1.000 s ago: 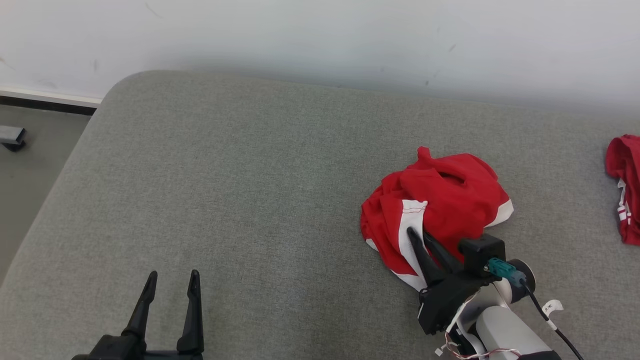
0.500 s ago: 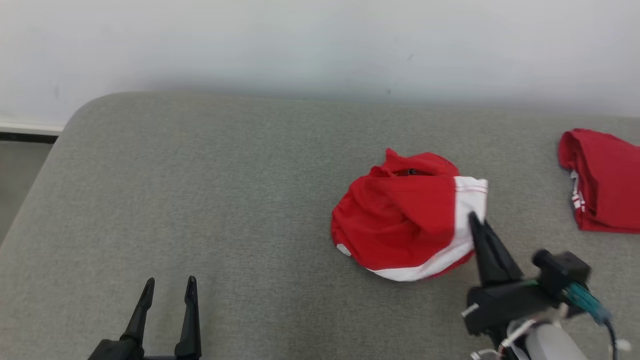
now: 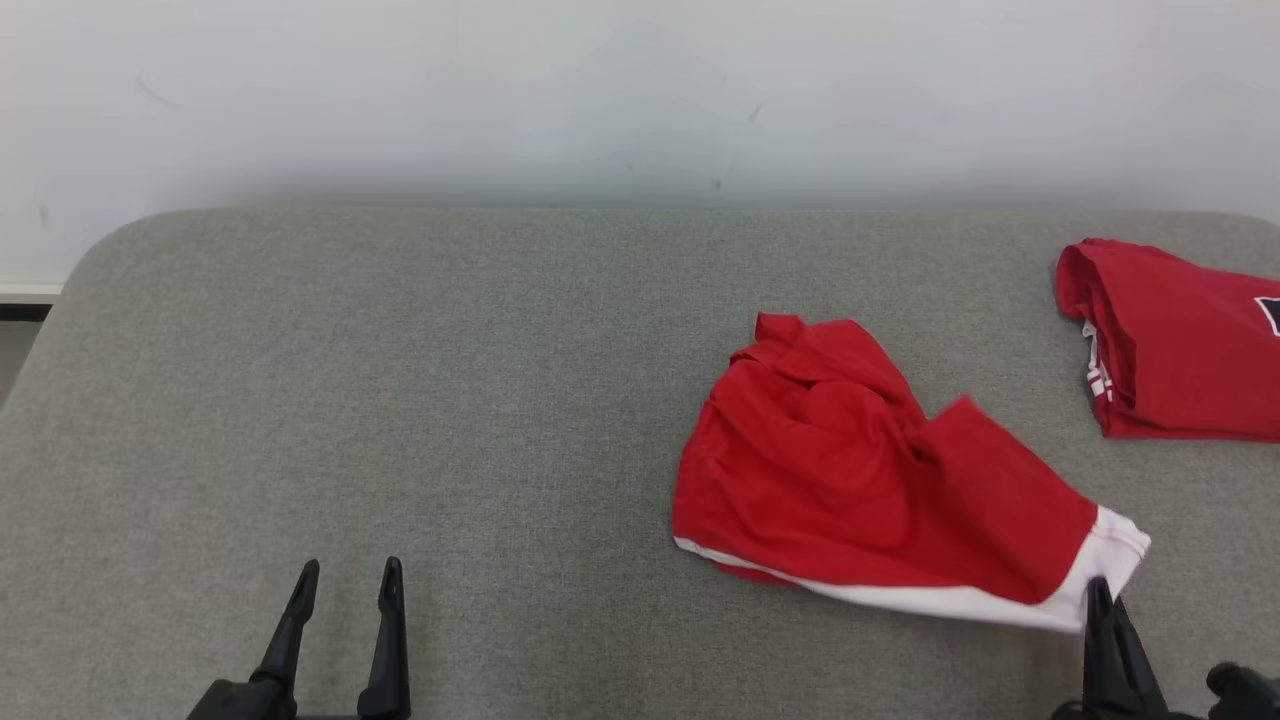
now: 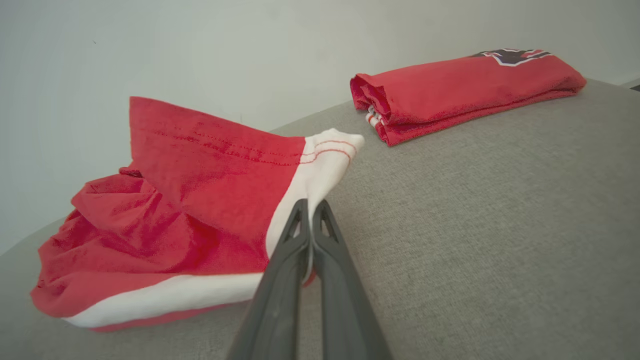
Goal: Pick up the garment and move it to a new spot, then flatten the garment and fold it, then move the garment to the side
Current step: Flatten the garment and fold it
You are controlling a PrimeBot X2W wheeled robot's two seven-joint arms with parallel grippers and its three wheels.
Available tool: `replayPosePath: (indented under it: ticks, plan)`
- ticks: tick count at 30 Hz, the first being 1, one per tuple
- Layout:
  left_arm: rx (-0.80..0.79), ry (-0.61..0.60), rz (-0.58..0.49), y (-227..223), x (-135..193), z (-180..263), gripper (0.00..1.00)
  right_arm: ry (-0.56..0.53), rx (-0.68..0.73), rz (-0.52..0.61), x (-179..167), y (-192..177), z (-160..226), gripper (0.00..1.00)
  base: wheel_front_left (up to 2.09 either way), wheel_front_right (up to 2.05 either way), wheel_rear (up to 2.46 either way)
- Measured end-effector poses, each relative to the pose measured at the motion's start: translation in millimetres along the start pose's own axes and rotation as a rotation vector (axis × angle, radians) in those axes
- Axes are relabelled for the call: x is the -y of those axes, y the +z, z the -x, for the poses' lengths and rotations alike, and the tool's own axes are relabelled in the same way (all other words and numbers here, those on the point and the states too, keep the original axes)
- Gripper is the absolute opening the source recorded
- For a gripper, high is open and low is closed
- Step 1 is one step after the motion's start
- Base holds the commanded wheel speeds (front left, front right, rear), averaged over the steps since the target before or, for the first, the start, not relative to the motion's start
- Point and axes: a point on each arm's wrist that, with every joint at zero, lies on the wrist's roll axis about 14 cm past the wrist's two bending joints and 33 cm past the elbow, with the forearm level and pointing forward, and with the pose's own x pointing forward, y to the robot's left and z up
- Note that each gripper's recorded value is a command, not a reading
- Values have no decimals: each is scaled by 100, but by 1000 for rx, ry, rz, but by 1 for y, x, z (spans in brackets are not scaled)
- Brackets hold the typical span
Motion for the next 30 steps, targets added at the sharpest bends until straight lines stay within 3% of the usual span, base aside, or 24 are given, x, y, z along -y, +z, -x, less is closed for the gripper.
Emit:
replayPosePath:
  ticks: [1, 2, 3, 14, 23, 30]
  plan:
    - [0, -1, 0, 0, 0, 0, 100, -18, -14, -4, 6, -5, 3, 6, 0, 0, 0]
    - [2, -1, 0, 0, 0, 0, 100, -28, -30, 0, 9, -10, 5, 37, 0, 0, 0]
    - [2, -1, 0, 1, 0, -1, 100, -33, -33, 3, 9, -11, 6, 100, 0, 0, 0]
    - [6, -10, -7, 2, 1, -3, 100, 18, 134, 120, -3, 46, -4, 100, 0, 0, 0]
    - [21, -13, -15, 7, 1, -4, 100, 138, 206, 185, -36, 70, -3, 100, 0, 0, 0]
    - [28, -16, -20, 9, 2, -2, 100, 186, 204, 187, -50, 67, 8, 100, 0, 0, 0]
